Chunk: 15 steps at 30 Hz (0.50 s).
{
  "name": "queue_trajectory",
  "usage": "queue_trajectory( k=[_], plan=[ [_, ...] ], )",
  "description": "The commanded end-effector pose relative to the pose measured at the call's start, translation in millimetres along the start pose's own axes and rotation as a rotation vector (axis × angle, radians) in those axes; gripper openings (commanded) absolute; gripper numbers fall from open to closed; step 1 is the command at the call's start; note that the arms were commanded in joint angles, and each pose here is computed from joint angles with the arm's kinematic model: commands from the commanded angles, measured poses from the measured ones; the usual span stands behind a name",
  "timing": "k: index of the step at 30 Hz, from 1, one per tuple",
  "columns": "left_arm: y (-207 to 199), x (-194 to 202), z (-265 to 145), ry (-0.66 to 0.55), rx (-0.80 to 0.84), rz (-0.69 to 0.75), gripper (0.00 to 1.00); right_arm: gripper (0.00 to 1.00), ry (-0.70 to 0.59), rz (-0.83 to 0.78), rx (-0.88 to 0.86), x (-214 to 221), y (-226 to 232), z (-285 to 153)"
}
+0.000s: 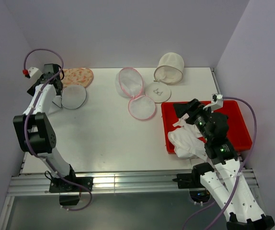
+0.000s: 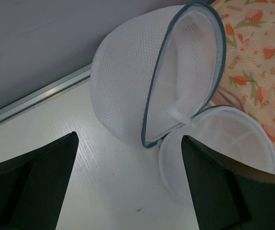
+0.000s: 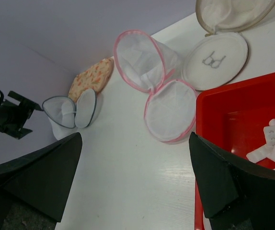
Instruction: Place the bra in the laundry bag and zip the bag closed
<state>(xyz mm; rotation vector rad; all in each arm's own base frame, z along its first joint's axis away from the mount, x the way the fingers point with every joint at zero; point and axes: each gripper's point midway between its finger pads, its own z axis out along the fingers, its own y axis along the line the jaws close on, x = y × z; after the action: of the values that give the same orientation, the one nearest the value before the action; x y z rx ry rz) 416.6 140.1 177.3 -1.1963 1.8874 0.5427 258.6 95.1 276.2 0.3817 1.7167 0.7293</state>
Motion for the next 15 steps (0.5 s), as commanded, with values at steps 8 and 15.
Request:
queue_trajectory(
  k=[8,15],
  plan=[
    [-11.4,-18.4,41.0,-0.05,-0.13,-0.026,0.95,1.0,-0.006,-0.039,-0.013,-1.6,0.0,8.6],
    [4.8,-9.6,55.5,-0.047,-0.216,-0.017,0.95,1.0,0.022,-0.047,0.009,6.5,-7.9,13.7]
  ],
)
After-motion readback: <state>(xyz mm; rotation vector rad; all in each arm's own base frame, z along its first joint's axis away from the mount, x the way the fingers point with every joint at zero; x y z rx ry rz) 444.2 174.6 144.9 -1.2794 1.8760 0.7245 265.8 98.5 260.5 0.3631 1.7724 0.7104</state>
